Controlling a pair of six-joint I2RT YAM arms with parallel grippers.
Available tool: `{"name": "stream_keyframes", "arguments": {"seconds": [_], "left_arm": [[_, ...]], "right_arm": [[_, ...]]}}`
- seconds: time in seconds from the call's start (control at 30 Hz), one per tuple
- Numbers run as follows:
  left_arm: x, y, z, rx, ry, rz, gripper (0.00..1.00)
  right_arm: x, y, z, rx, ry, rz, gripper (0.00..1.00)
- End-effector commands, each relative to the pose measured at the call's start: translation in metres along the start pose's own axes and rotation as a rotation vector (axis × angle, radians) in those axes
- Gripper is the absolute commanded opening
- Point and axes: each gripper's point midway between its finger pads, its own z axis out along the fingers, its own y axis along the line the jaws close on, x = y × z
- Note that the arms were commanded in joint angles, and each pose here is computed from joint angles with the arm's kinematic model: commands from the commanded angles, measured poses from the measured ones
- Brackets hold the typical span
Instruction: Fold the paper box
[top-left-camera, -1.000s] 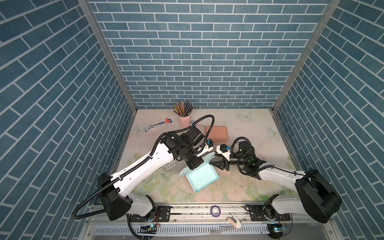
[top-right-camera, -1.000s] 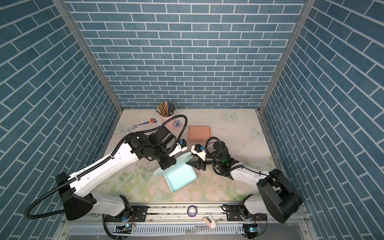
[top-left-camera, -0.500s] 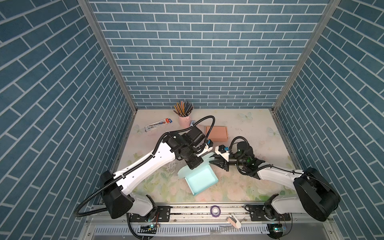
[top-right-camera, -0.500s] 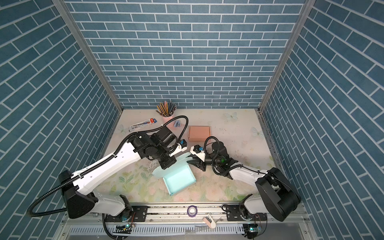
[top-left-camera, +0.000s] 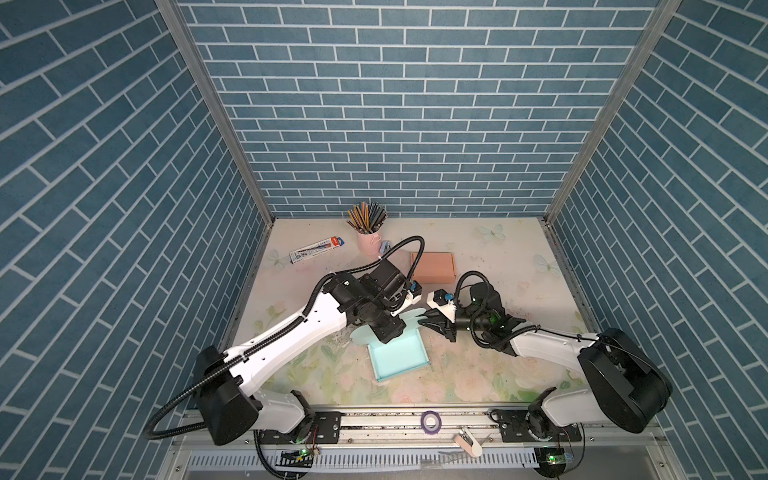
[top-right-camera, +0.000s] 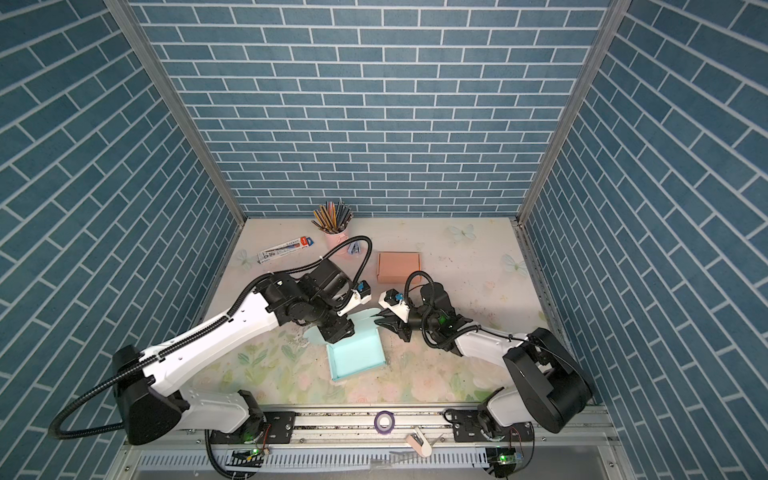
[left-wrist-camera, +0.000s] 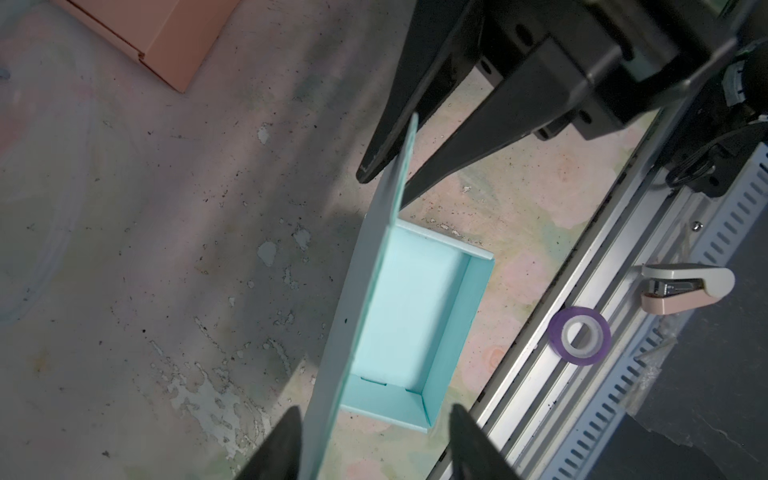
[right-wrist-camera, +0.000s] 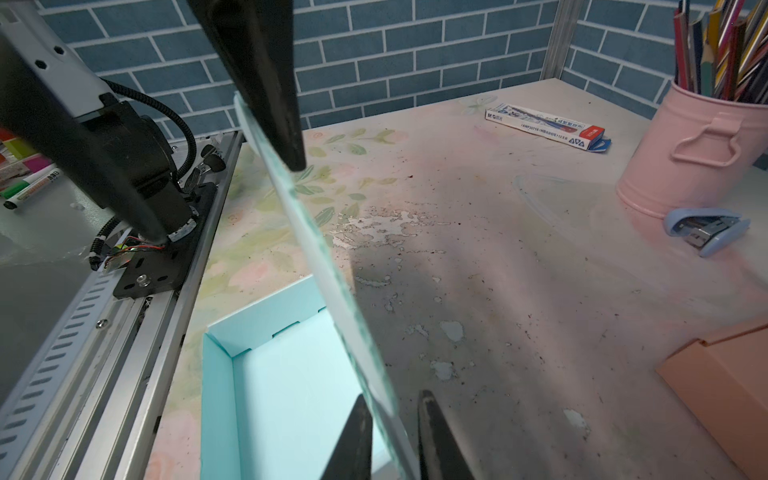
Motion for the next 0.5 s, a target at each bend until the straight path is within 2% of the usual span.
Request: {"name": "stream_keyframes", "arguments": {"seconds": [0.0,0.03,0.2,0.3,0.37,0.47], "left_arm": [[-0.004,0.014,-0.016,-0.015,-0.145,-0.117,0.93],[0.001,0.019,-0.017,-0.019,-0.172,-0.161,0.99],[0.022,0.033,-0.012,-0.006,-0.31,-0.329,0.99],[0.017,0.034,-0.021,0.015,-0.413,-0.396,0.99],[0.012,0.037,-0.019,0.05,-0.51,-0.464,0.99],[0.014,0.044,-0.007,0.062,-0.584,-0.526,0.99]], "right_arm": [[-0.001,-0.003,0.002,0.011,0.004,-0.056,0.2],[0.001,-0.004,0.001,0.026,0.01,-0.054,0.2],[0.005,-0.011,-0.011,0.105,-0.023,-0.046,0.19],[0.002,-0.013,-0.015,0.129,-0.035,-0.043,0.19],[0.001,-0.018,-0.015,0.149,-0.028,-0.031,0.2],[0.006,-0.024,-0.019,0.173,-0.003,0.002,0.2]]}}
